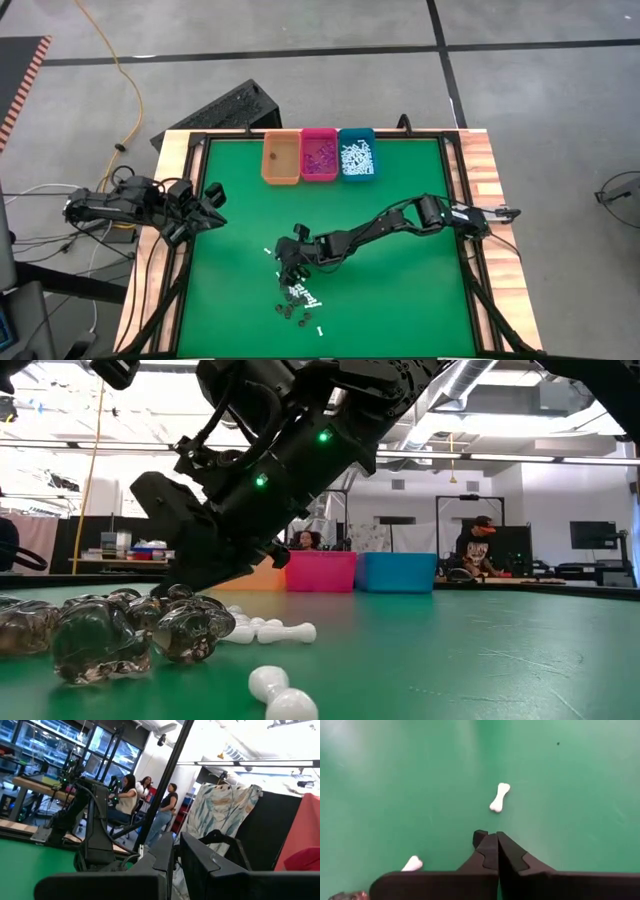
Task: Sort Halloween decoration
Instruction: Put the white bone toy into the blue bin
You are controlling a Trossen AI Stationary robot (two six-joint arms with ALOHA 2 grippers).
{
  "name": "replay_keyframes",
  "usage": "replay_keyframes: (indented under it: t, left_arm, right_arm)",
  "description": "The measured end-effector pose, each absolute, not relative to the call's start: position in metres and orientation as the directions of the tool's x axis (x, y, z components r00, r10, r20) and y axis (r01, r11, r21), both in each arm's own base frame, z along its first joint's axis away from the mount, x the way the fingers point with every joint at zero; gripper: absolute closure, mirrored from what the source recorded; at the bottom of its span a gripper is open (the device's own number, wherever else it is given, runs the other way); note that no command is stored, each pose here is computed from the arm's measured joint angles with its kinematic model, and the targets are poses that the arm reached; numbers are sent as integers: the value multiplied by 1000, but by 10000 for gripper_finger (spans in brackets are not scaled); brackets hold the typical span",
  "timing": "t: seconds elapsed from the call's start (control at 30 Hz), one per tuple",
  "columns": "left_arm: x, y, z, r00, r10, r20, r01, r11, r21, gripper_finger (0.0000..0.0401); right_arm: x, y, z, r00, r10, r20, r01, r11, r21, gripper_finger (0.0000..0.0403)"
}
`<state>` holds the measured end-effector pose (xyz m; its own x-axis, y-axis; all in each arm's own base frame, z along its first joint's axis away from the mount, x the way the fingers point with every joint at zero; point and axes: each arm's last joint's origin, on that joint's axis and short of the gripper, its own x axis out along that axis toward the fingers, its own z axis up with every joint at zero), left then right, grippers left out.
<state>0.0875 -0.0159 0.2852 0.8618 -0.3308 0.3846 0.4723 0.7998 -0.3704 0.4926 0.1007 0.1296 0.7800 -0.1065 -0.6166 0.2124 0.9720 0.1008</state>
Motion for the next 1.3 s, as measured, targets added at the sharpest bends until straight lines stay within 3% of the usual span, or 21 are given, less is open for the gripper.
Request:
replay_keyframes:
  t: [0.17, 0.4, 0.6, 0.73, 1.0, 1.13, 1.3]
  left_arm:
    - [87, -16, 286, 861, -328, 389, 472, 800, -370, 379]
    - [87, -15, 286, 868, -299, 397, 451, 807, -380, 379]
    - [87, -15, 287, 862, -298, 409, 457, 806, -375, 379]
    - [87, -15, 287, 863, -299, 408, 457, 806, -376, 379]
    - [87, -15, 287, 864, -299, 405, 455, 807, -377, 379]
    - [87, -14, 287, 869, -282, 406, 440, 816, -375, 379]
    - [87, -14, 287, 876, -256, 408, 419, 823, -384, 379]
  right_arm:
    - [488, 100, 150, 787, -105, -608, 206, 973, 99, 385]
    - [477, 65, 218, 822, -156, -548, 194, 981, 12, 386]
    - [447, -1, 271, 758, -279, -590, 277, 956, -97, 386]
    - [415, -54, 292, 637, -409, -654, 379, 904, -195, 386]
    - [332, -155, 291, 334, -531, -779, 617, 748, -245, 384]
    - [313, -181, 274, 298, -481, -824, 694, 702, -159, 355]
    - [307, -188, 250, 304, -377, -875, 683, 726, -75, 290]
